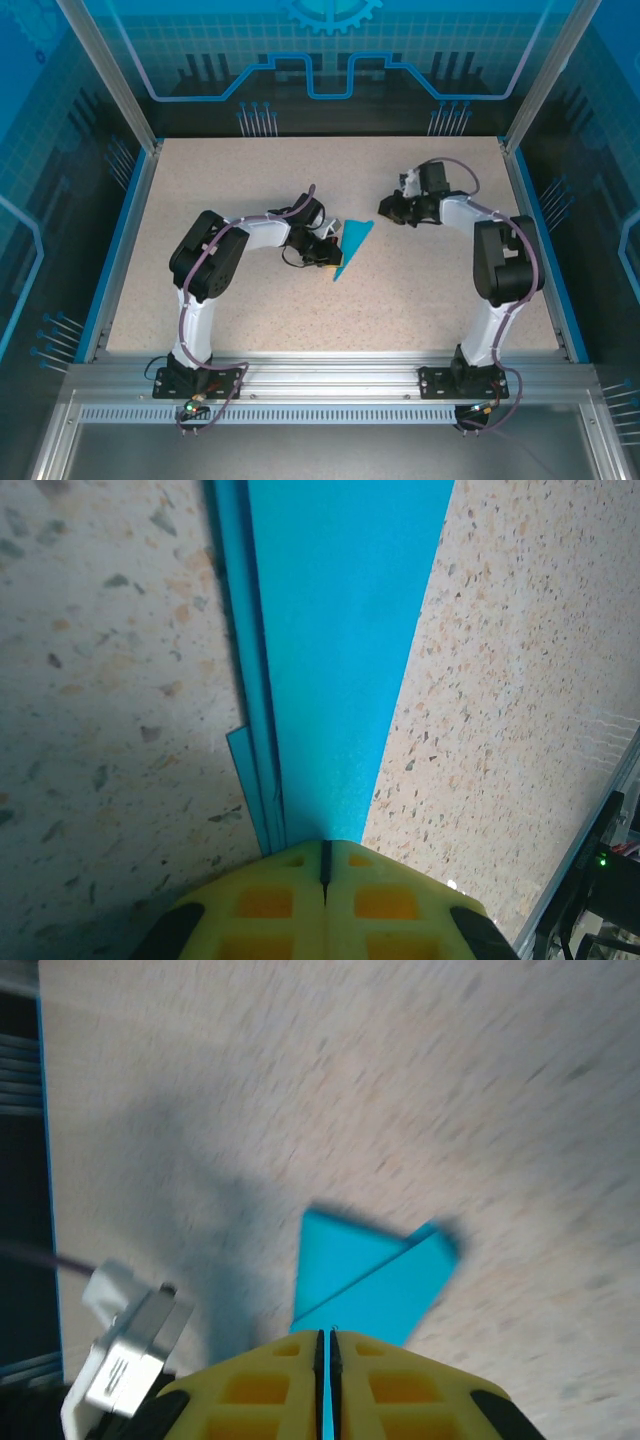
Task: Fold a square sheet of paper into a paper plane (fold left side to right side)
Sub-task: Fold the wing for the fifth time at the center of the table.
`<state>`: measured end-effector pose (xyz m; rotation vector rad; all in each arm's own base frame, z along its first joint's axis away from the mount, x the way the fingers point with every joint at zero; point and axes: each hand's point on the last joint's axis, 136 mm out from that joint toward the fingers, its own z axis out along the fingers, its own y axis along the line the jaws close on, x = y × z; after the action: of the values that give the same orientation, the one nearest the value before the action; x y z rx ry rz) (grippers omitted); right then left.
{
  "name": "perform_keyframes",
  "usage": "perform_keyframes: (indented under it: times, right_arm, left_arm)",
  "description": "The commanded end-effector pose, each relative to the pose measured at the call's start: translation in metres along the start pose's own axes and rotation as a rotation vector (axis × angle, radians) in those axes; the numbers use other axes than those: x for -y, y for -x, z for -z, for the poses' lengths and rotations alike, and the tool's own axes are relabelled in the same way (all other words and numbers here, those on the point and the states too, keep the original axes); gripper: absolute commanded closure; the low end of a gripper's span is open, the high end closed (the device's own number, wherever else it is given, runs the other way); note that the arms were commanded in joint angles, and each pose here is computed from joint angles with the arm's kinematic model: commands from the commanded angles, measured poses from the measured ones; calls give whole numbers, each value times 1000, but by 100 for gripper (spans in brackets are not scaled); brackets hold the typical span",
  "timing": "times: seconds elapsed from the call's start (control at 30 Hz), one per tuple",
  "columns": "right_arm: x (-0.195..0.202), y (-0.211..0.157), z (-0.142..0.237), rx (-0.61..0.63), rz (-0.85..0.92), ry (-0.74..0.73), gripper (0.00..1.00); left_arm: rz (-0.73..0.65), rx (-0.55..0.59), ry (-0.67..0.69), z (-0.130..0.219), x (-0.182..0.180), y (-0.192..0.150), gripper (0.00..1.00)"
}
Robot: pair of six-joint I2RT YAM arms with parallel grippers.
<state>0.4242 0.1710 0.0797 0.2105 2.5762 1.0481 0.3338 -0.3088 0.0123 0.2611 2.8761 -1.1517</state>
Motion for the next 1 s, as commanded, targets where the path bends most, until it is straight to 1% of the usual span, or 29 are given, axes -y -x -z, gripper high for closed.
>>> perform_keyframes:
  times: [0.0, 0.13, 0.23, 0.37, 0.63, 0.73, 0.83, 0.97]
  right_arm:
    - [-12, -41, -24, -88, -27, 44, 86]
    - [-21, -63, -45, -138, -29, 59, 87]
    - [-19, -77, -57, -172, -43, 44, 86]
    - [-8, -91, -69, -205, -65, 8, 87]
    - [15, -103, -76, -248, -94, -84, 87]
    - [23, -108, -76, -266, -101, -117, 87]
    - [26, -109, -75, -272, -103, -130, 87]
    - [27, -109, -75, -270, -99, -135, 87]
  left_arm:
    - [84, -114, 208, -14, -58, -40, 100]
    - [83, -114, 209, -15, -58, -40, 100]
    - [83, -115, 206, -15, -57, -41, 100]
    - [81, -112, 202, -14, -55, -40, 100]
    - [64, -85, 172, -6, -42, -32, 100]
    - [48, -65, 146, 0, -31, -28, 99]
    - [22, -27, 112, 12, -13, -20, 93]
    - [-8, 9, 59, 28, 11, -14, 91]
